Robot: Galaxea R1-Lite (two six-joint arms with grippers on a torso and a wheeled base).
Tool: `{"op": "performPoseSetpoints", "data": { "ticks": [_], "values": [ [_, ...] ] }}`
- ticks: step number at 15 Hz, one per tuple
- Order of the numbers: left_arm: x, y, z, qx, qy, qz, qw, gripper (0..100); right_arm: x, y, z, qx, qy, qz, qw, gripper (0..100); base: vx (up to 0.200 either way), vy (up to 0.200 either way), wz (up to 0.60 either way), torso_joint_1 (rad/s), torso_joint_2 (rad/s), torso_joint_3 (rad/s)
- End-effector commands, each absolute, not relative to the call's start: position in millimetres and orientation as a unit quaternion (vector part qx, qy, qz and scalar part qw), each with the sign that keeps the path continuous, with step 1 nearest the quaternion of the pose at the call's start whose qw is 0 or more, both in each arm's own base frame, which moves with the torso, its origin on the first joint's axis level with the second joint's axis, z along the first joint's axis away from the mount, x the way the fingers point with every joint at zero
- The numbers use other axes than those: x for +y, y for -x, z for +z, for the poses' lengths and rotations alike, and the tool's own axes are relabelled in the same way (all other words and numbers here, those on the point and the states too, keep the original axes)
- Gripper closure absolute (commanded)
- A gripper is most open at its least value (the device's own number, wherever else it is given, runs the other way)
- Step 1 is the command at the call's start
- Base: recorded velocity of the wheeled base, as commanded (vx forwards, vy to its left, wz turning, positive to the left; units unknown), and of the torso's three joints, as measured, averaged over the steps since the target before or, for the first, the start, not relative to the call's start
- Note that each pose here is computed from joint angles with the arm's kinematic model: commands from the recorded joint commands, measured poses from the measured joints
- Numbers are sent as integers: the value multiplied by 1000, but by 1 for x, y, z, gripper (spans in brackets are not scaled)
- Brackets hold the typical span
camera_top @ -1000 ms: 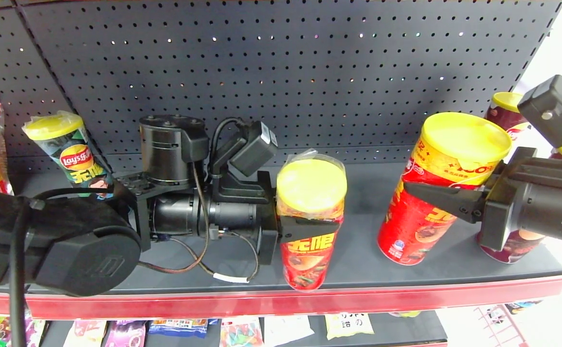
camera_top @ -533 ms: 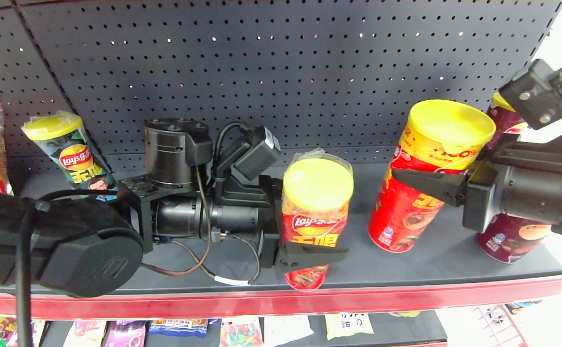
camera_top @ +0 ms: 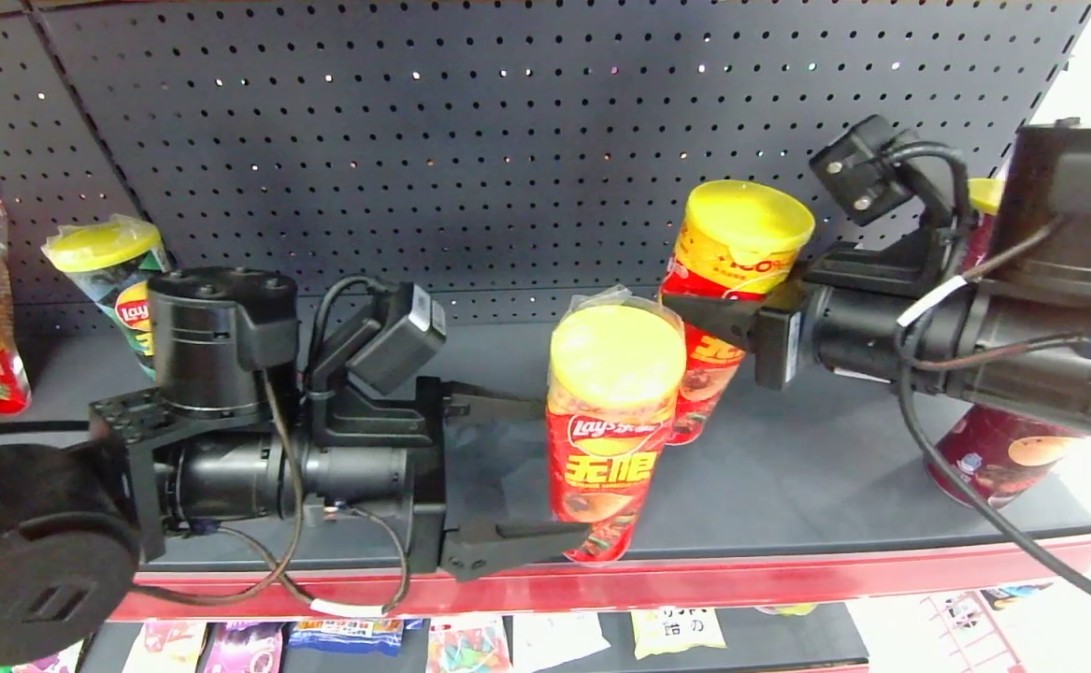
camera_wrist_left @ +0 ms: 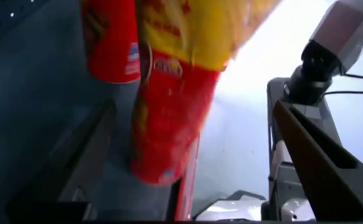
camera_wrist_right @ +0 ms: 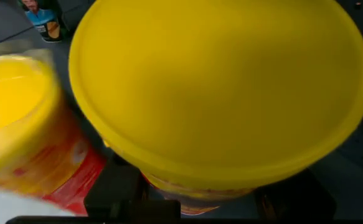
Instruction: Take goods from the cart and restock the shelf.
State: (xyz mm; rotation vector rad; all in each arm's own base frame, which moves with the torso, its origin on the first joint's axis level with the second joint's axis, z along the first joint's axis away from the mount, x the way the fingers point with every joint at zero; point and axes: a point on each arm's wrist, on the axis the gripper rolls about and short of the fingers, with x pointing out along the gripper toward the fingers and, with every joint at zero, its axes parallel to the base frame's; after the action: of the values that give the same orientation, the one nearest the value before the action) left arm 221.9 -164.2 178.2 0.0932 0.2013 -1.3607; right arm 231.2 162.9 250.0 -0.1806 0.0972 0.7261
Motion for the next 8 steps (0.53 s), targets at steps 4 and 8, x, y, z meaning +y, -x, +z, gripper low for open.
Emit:
{"op": "performPoseSetpoints", "data": {
  "ticks": [4, 8],
  "values": [
    [-120, -202, 186, 79, -43, -571, 816, 0, 189, -268, 230, 77, 80, 363, 925, 100, 0, 0, 0, 0, 0, 0],
    [-112, -198, 188, 76, -45, -555, 827, 0, 189, -283, 222, 90, 81, 350, 929, 100, 0, 0, 0, 0, 0, 0]
  ]
}}
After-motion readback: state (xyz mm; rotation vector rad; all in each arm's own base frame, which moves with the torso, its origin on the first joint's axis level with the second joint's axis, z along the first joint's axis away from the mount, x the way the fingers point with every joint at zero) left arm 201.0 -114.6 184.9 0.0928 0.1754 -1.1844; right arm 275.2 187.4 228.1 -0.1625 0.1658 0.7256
